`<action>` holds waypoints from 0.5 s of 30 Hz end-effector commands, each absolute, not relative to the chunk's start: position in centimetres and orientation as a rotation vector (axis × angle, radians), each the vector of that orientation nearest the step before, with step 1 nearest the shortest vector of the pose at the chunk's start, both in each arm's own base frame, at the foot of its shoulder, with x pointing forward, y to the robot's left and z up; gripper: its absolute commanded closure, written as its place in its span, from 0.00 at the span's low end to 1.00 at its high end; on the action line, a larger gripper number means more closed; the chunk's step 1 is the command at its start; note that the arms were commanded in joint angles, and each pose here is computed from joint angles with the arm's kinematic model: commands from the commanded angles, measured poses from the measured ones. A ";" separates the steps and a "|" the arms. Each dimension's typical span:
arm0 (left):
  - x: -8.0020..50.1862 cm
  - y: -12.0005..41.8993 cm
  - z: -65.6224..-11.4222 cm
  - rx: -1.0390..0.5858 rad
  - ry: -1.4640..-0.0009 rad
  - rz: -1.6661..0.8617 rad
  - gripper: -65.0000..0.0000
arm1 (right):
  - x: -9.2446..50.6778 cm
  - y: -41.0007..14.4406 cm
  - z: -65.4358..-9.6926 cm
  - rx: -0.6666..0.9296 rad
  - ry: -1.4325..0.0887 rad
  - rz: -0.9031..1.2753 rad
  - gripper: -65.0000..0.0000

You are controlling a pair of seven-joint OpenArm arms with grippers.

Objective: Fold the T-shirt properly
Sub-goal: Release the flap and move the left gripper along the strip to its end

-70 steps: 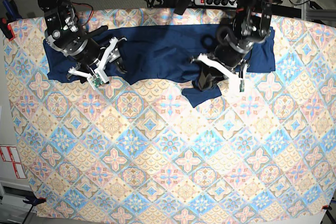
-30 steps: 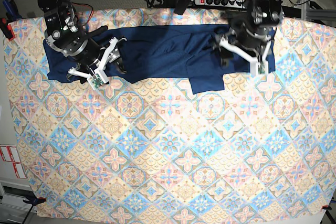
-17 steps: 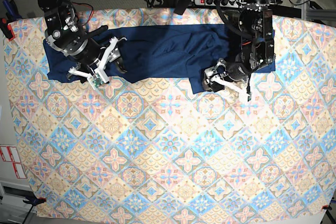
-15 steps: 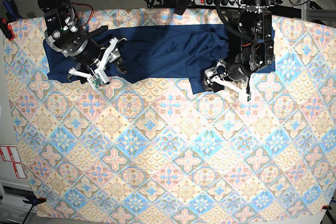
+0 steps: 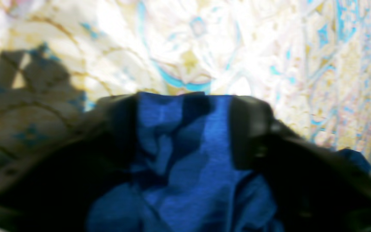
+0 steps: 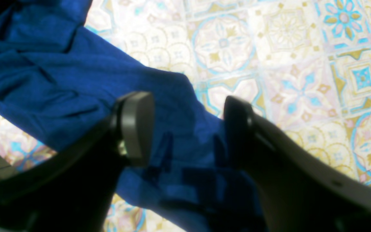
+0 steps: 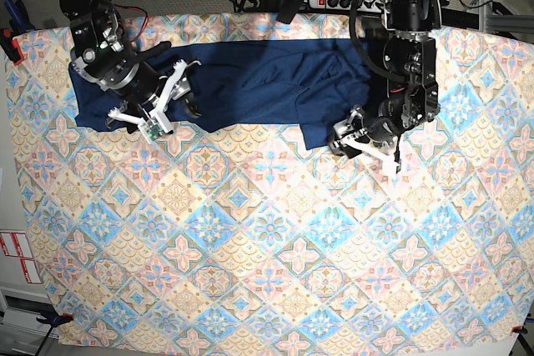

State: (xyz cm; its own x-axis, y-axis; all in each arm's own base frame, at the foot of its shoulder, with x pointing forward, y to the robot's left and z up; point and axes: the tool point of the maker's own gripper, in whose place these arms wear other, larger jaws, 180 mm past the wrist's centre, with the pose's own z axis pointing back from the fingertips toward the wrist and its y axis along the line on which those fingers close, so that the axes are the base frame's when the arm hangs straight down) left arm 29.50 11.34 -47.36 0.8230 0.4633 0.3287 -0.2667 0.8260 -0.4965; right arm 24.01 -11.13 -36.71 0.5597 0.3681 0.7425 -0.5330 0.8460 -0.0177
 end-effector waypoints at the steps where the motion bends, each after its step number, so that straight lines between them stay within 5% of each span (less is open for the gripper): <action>1: 28.4 10.5 -48.1 -0.443 -0.402 0.376 0.61 | 24.8 -11.2 -35.5 0.218 -0.867 0.539 0.49; 3: 28.3 10.0 -48.1 -0.445 -0.399 0.357 0.80 | 24.9 -11.2 -35.5 0.217 -0.869 0.539 0.49; 7: 28.4 10.0 -48.0 -0.445 -0.402 0.356 1.00 | 24.9 -11.2 -35.5 0.217 -0.869 0.539 0.49; 15: 29.3 10.7 -44.8 -0.446 -0.513 0.333 1.00 | 24.8 -11.2 -35.5 0.218 -0.867 0.539 0.49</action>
State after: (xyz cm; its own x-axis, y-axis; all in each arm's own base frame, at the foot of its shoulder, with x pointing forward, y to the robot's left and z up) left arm 27.82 10.45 -46.07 0.8447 0.4045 0.3505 -0.2121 0.8542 -0.4746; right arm 24.12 -11.09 -36.60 0.5566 0.3655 0.7461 -0.5327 0.8461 -0.0170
